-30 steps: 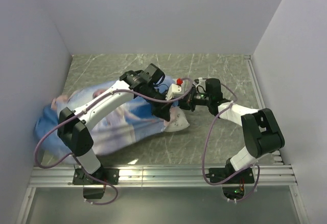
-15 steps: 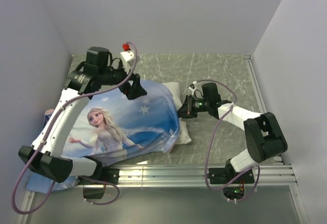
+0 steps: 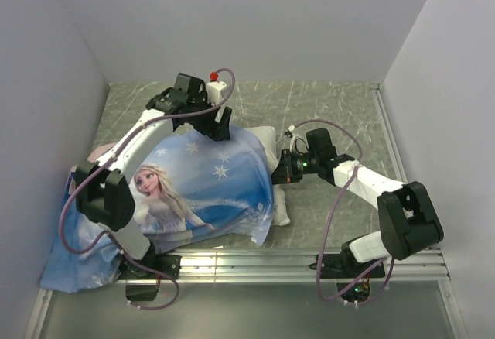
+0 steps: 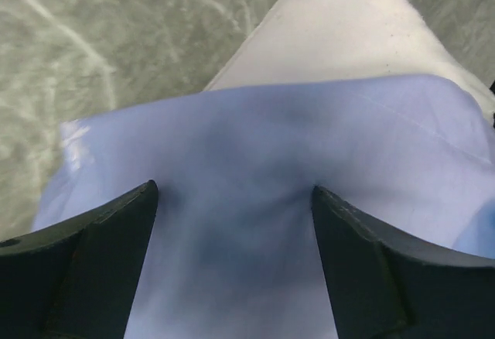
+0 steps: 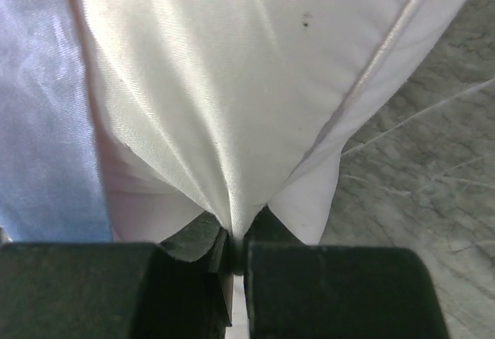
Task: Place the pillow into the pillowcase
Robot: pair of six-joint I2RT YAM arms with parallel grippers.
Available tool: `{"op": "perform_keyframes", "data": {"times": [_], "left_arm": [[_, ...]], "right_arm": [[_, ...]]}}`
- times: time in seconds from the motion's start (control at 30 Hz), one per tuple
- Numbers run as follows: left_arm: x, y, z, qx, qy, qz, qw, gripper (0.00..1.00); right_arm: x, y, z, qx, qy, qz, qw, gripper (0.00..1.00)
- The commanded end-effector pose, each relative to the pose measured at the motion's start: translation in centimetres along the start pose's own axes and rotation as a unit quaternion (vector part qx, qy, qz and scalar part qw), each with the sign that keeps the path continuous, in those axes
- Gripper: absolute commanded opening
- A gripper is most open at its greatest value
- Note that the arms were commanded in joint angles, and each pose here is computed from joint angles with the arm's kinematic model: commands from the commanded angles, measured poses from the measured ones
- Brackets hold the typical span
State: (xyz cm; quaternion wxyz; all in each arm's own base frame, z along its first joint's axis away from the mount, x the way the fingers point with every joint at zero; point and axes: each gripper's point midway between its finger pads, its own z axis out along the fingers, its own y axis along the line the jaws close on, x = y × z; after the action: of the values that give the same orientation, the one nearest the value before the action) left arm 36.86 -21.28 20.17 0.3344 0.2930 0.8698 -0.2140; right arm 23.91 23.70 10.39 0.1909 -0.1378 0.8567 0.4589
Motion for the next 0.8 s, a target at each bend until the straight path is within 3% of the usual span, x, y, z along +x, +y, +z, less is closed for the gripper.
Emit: {"op": "perform_keyframes", "data": {"times": [0.0,0.03,0.07,0.1,0.17,0.47,0.7,0.77], "left_arm": [[-3.6,-2.6,0.7,0.066,-0.049,0.007,0.997,0.77],[-3.9,-3.5,1.3,0.086,-0.049,0.006,0.995,0.57],[-4.1,-5.2,1.4,0.13,-0.051,0.008,0.99,0.46],[-4.5,-6.0,1.7,0.15,-0.051,0.005,0.987,0.26],[-4.9,-7.9,2.2,0.18,-0.053,0.014,0.982,0.03],[-12.3,-18.1,3.4,0.294,-0.13,0.047,0.946,0.0],[-10.9,-17.0,5.0,0.293,-0.114,0.01,0.949,0.0],[-10.7,-16.3,5.1,0.288,-0.116,0.012,0.95,0.0]], "right_arm": [[0.2,-0.8,-0.1,0.027,-0.004,-0.052,0.998,0.0],[0.2,-0.9,-0.1,0.027,-0.004,-0.057,0.998,0.0],[0.1,-1.0,0.1,0.028,-0.002,-0.057,0.998,0.0],[0.0,-1.0,0.1,0.028,-0.002,-0.057,0.998,0.0],[-0.3,-1.0,0.2,0.029,-0.002,-0.063,0.998,0.0],[-2.2,0.3,0.7,0.021,-0.01,-0.091,0.996,0.0],[-3.1,0.5,-2.2,0.034,-0.046,-0.122,0.991,0.02],[-2.6,0.4,-3.4,0.031,-0.045,-0.116,0.992,0.16]]}}
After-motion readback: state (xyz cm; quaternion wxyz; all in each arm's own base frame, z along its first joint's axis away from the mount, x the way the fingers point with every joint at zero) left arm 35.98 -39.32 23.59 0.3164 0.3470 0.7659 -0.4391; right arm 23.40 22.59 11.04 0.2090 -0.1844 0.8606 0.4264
